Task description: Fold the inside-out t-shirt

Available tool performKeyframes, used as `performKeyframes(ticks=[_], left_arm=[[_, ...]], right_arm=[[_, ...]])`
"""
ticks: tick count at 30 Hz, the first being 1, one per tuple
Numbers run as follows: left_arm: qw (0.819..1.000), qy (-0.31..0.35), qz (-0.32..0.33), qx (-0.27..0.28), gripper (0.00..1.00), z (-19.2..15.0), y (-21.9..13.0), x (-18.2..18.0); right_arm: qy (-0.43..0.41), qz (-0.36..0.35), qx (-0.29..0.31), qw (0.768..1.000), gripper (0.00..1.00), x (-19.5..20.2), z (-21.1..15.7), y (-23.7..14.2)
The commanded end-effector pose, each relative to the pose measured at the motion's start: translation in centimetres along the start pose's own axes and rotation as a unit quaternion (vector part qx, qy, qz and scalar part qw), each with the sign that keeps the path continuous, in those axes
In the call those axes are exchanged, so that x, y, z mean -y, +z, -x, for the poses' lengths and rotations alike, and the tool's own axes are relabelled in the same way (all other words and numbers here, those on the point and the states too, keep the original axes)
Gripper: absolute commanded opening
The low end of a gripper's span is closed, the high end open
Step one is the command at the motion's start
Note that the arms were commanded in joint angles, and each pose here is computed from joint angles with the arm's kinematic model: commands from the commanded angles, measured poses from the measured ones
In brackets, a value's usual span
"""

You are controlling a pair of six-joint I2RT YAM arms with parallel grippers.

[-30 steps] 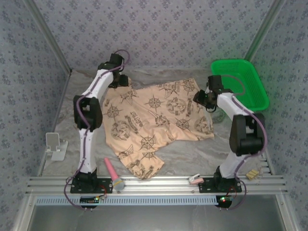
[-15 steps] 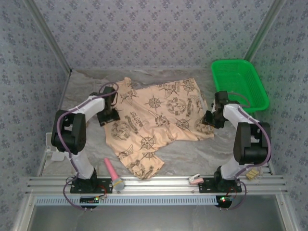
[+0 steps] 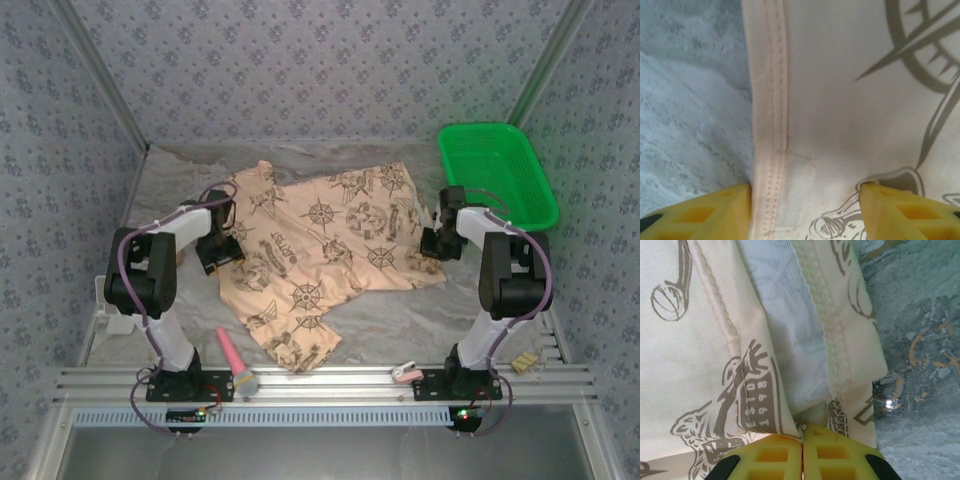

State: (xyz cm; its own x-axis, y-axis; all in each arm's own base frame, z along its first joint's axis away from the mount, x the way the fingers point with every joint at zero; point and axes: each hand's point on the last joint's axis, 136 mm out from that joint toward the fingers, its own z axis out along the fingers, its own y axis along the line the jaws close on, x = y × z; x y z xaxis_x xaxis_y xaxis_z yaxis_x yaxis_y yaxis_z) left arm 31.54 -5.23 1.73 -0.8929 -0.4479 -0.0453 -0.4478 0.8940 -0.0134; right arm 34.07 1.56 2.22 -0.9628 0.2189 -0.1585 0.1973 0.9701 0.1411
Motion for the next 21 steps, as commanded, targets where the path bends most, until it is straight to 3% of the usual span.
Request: performKeyframes(ticks=[1, 6, 9, 16, 21], left_arm=[[1.000, -0.005, 0.018, -0.021, 0.58, 0.4, 1.3, -0.9], [1.000, -0.008, 0.016, -0.020, 0.57, 0.7, 1.6, -0.6], [1.000, -0.003, 0.018, -0.021, 0.57, 0.8, 1.7, -0.6], [1.000, -0.001, 0.025, -0.014, 0.56, 1.7, 1.7, -1.0], [0.999, 0.005, 0.033, -0.002, 0.55, 3.7, 1.8, -0.5]], right_arm=[[-0.005, -0.020, 0.005, 1.000, 0.23, 0.5, 0.3, -1.3], [-0.008, 0.002, 0.016, 1.000, 0.21, -0.4, 1.6, -1.4], [-0.011, 0.005, 0.013, 1.000, 0.00, -0.7, 2.2, -1.1], [0.005, -0.028, 0.021, 0.999, 0.00, 1.0, 2.0, -1.7], [0.062, -0.080, 0.040, 0.994, 0.00, 3.8, 2.4, -2.4]])
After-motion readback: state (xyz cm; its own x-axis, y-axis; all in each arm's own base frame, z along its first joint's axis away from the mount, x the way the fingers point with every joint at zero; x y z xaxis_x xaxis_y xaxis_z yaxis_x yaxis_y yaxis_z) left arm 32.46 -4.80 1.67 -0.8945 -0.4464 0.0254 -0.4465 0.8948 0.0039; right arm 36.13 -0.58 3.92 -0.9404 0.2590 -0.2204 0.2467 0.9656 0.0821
